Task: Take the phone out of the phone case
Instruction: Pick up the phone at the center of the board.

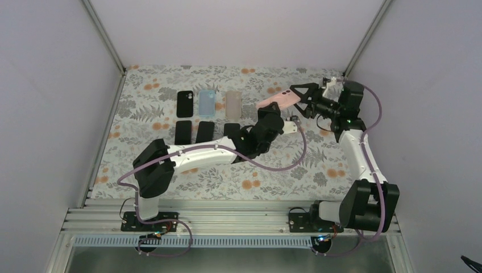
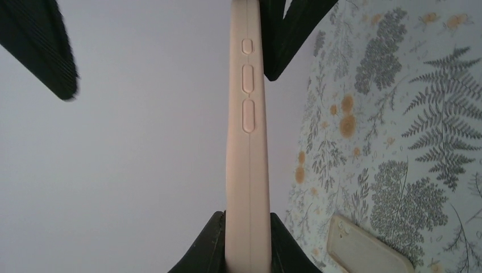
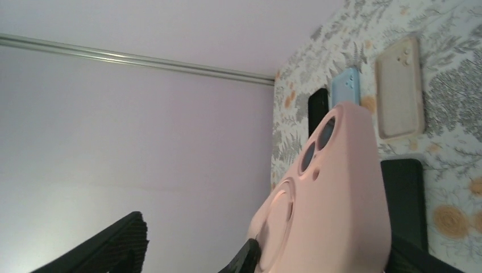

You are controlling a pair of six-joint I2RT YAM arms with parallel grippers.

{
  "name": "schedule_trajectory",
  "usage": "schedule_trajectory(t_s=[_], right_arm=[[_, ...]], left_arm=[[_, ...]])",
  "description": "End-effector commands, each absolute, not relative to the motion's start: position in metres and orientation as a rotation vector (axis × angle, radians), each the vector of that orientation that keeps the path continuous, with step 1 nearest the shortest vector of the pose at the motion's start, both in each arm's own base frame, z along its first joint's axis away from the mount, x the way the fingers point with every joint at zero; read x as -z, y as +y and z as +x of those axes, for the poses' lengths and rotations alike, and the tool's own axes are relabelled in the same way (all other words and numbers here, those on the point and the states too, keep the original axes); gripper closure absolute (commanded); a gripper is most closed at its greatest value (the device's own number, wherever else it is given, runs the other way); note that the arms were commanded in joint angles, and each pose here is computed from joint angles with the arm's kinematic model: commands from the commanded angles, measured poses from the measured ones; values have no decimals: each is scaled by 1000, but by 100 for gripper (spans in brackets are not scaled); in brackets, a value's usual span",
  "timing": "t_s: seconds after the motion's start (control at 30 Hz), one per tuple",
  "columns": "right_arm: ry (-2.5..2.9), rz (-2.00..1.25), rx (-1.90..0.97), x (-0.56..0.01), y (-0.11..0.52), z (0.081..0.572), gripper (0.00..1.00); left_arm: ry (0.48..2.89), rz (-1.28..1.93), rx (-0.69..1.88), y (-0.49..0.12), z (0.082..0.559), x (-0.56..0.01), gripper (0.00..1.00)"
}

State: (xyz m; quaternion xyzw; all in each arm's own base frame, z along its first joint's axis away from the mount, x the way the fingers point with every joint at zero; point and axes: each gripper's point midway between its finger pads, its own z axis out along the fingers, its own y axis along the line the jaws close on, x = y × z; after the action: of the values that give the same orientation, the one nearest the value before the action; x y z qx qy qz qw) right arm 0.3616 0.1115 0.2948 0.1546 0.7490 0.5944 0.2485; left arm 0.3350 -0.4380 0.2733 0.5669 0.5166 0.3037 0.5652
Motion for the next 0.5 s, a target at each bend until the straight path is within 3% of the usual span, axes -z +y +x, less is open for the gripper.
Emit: schedule_trajectory(t_s=[0.0, 0.2, 0.47], right_arm=[[1972, 277, -1563, -327, 107, 361, 15], [1934, 239, -1512, -342, 98, 364, 0], [1880, 142, -1419, -363, 90, 367, 1]], left_arm=[[1304, 1218, -587, -425, 342, -318, 98], [1426, 1134, -442, -411, 360, -337, 98], [1635, 986, 19, -402, 377, -381, 97]])
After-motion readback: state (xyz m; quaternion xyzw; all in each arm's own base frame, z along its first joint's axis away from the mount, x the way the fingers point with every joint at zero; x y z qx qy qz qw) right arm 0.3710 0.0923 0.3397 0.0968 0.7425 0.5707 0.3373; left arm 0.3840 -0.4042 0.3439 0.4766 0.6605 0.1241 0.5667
